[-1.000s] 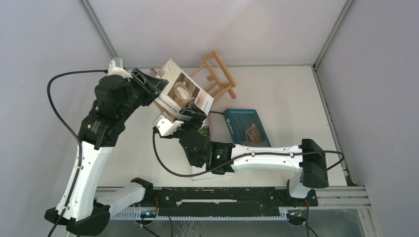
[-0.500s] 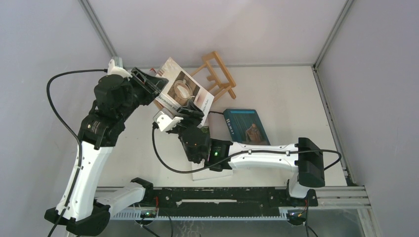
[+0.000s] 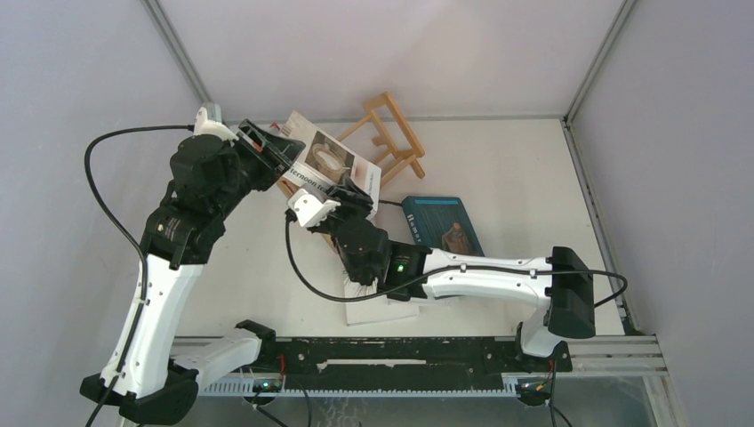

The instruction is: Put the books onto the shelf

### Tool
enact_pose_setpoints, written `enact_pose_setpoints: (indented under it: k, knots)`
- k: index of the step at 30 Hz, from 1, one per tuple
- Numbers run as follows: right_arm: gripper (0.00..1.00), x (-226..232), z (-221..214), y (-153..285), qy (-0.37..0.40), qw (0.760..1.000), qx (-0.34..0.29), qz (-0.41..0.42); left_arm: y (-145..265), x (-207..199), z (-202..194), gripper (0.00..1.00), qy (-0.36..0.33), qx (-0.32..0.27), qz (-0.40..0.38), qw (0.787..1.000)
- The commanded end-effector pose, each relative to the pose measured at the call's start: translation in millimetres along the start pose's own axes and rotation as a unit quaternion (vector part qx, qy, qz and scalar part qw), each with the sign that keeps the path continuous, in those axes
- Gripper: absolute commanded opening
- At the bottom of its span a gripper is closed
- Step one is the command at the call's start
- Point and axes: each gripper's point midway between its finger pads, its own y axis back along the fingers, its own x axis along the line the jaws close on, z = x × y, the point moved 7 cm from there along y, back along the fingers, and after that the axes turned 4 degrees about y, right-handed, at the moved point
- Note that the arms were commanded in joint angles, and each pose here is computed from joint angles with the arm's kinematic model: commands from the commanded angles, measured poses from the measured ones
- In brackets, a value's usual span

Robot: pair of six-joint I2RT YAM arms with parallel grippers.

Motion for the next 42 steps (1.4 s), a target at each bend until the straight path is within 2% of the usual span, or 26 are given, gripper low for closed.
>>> enact_pose_setpoints:
  k: [1,17,26,29,42]
  knots:
    - [0.55,-40.2,7.5,5.2,-0.08,0.996,-0.013,-0.035,17.1,-16.3,13.6,0.64,-0.016,-0.022,-0.035,0.999]
    - [0.5,-43.5,-3.8,10.3,-0.098,0.995,-0.027,0.004,16.1,-19.3,25.6,0.69,-0.008,-0.052,-0.031,0.998]
    - [0.45,-48.2,-13.7,4.0,-0.116,0.993,-0.021,0.022,22.3,-19.4,41.5,0.71,0.009,-0.108,-0.016,0.994]
    - [0.45,-50.8,-17.0,1.3,-0.127,0.991,-0.022,0.026,23.9,-19.2,47.5,0.76,0.014,-0.131,-0.01,0.991]
    - [0.44,-49.4,-37.9,-31.5,-0.18,0.982,-0.016,0.06,28.4,-0.7,49.1,0.76,0.032,-0.184,0.01,0.982]
